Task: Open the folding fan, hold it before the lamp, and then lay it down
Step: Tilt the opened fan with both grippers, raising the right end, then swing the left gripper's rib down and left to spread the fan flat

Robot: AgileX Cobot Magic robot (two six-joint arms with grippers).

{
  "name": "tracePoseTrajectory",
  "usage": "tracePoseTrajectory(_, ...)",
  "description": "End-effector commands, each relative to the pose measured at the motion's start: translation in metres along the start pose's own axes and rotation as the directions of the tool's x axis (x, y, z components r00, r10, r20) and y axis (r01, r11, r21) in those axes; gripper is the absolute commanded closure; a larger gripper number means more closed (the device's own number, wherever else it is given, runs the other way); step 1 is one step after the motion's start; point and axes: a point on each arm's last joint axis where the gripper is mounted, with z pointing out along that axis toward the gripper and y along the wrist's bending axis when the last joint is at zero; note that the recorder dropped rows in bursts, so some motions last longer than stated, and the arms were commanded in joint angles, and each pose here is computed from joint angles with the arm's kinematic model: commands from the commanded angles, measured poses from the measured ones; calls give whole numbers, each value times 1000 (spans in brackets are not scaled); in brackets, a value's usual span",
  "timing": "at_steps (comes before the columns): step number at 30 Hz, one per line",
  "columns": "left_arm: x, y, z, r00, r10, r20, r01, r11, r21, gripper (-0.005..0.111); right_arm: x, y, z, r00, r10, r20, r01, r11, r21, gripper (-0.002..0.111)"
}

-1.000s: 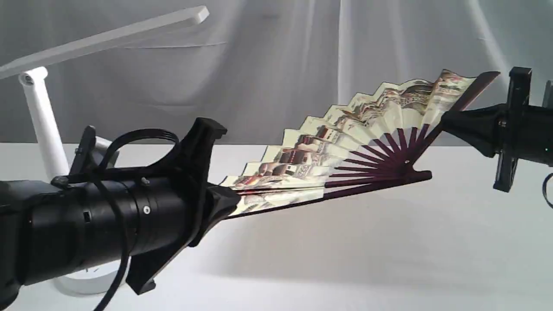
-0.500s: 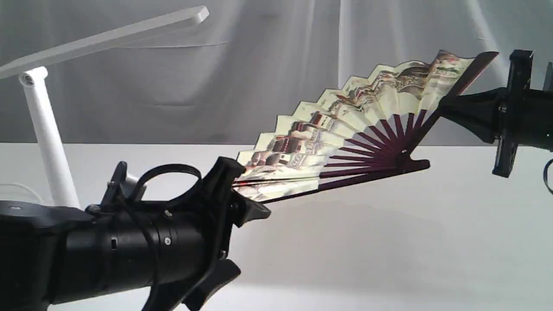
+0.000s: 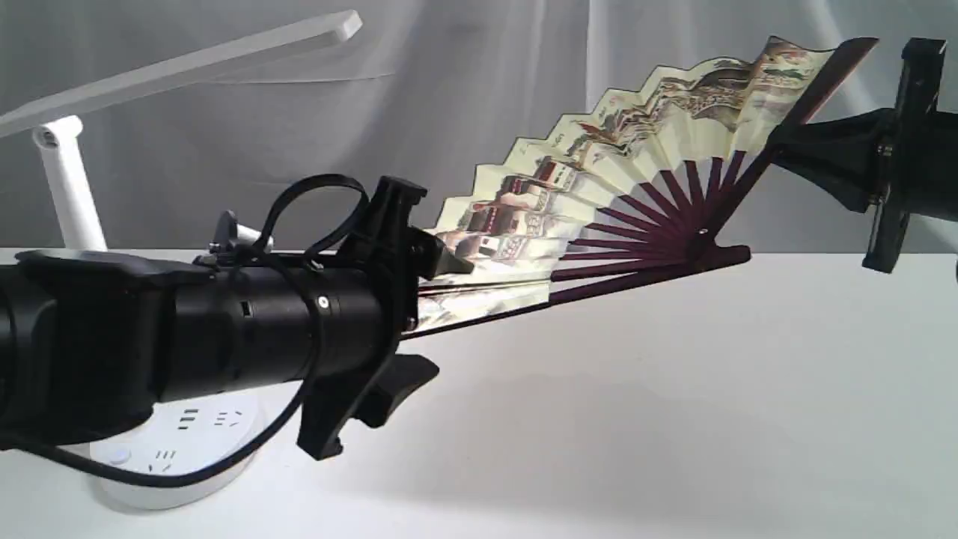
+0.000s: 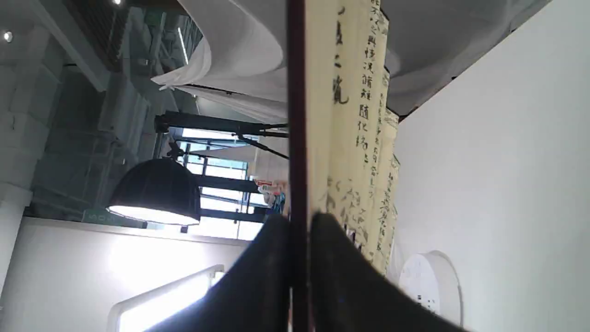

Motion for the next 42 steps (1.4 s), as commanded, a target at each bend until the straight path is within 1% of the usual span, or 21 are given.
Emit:
tracePoseTrajectory(1,-1,6,9,999,-45,2,45,999,-27,37,6,12,7,1000,-4,-23,3,999,-43,108)
tracePoseTrajectory(4,0,11,14,998,-59,-10,59,997,-42,37,8,12,9,999,13,-31,-15,999,-44,108)
tracePoseTrajectory(7,2,9,13,997,-76,-24,75,997,-37,37,8,12,9,999,20,-31,-22,999,-44,108)
tracePoseTrajectory(11,-2,-1,13,998,-65,6,65,998,-9,37,8,13,9,999,42,-34,-44,998,-44,108)
tracePoseTrajectory(14,-2,-9,12,998,-56,7,56,998,13,38,11,13,13,998,45,-44,-47,998,-45,108)
tracePoseTrajectory(16,-2,-13,12,999,-38,11,38,999,25,44,12,14,15,998,45,-52,-47,998,-46,108)
tracePoseTrajectory(18,-3,-15,12,1000,-13,20,12,1000,28,55,14,14,17,997,44,-60,-47,998,-47,108)
tracePoseTrajectory(19,-3,-14,12,1000,-3,25,2,1000,27,64,14,14,17,997,44,-60,-47,998,-47,108)
tracePoseTrajectory(21,-3,-14,12,1000,-3,25,3,1000,27,76,14,14,17,997,44,-60,-47,998,-47,108)
tracePoseTrajectory(23,-3,-14,12,1000,-3,25,3,1000,27,86,14,14,17,997,44,-60,-47,998,-47,108)
tracePoseTrajectory(29,-3,-14,12,1000,-7,24,6,1000,27,105,14,14,17,997,44,-60,-47,998,-47,108)
tracePoseTrajectory(30,-3,-14,12,1000,-7,24,6,1000,27,107,14,14,17,997,44,-60,-47,998,-47,108)
tracePoseTrajectory(42,0,-16,10,1000,5,-3,-5,999,38,107,14,14,18,997,44,-60,-47,998,-47,108)
